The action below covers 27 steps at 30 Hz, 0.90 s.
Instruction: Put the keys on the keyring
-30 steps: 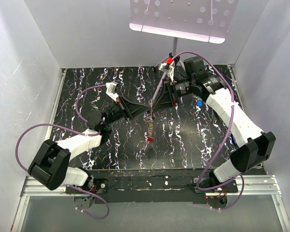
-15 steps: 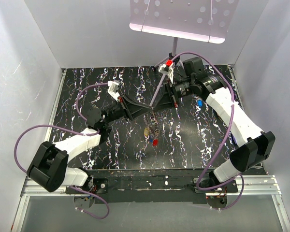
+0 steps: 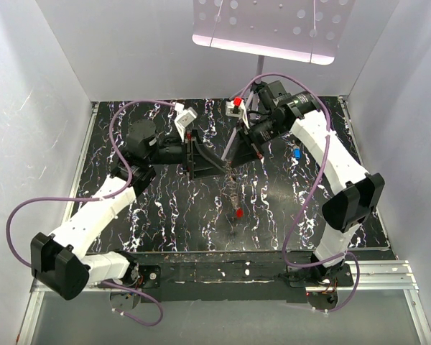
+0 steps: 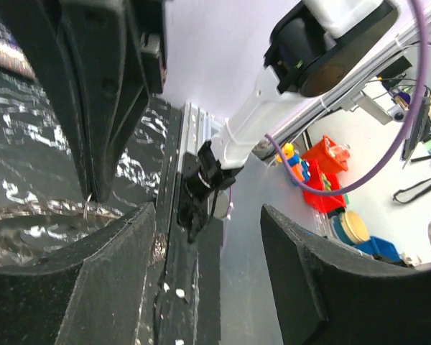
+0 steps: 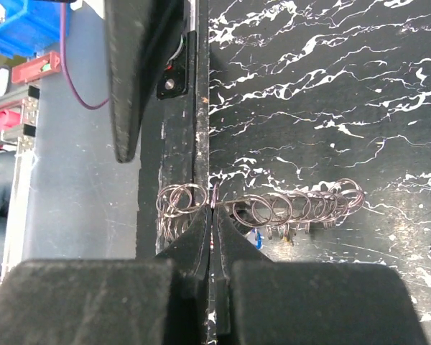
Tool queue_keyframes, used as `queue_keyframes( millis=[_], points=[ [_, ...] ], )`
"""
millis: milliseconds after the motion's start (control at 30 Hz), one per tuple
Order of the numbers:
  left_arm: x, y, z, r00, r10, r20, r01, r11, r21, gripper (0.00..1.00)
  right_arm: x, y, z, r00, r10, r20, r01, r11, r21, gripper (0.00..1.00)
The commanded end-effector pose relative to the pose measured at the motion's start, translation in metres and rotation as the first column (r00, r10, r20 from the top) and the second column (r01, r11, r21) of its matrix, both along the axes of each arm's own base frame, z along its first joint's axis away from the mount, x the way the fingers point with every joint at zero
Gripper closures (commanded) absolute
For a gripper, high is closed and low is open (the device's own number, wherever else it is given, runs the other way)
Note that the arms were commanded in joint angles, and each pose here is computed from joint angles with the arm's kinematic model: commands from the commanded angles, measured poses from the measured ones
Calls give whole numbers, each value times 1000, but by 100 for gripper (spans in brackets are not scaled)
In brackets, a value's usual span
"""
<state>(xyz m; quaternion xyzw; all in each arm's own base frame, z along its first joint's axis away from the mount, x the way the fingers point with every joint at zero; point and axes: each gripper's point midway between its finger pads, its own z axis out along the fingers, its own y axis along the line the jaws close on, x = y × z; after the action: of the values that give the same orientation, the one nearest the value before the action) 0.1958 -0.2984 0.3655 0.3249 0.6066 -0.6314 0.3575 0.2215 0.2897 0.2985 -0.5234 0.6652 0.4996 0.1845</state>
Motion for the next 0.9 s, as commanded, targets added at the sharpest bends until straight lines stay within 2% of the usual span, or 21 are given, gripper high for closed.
queue_keyframes(
  millis=[0,400,667,867],
  points=[
    [-7,2,-31,996,-61,-67,69,991,115,42,-42,-20,8,989,71,-131,-78,996,-46,99],
    [14,0,-38,990,23,138,-45,987,157,48,-53,-16,3,982,108,-155,-114,993,-35,99],
    [21,-5,-42,987,6,161,-34,985,168,57,-56,-14,3,979,119,-169,-125,992,-24,99],
    [19,-10,-47,988,-21,153,-7,984,178,69,-57,-11,4,977,125,-173,-130,991,-18,99]
  ],
)
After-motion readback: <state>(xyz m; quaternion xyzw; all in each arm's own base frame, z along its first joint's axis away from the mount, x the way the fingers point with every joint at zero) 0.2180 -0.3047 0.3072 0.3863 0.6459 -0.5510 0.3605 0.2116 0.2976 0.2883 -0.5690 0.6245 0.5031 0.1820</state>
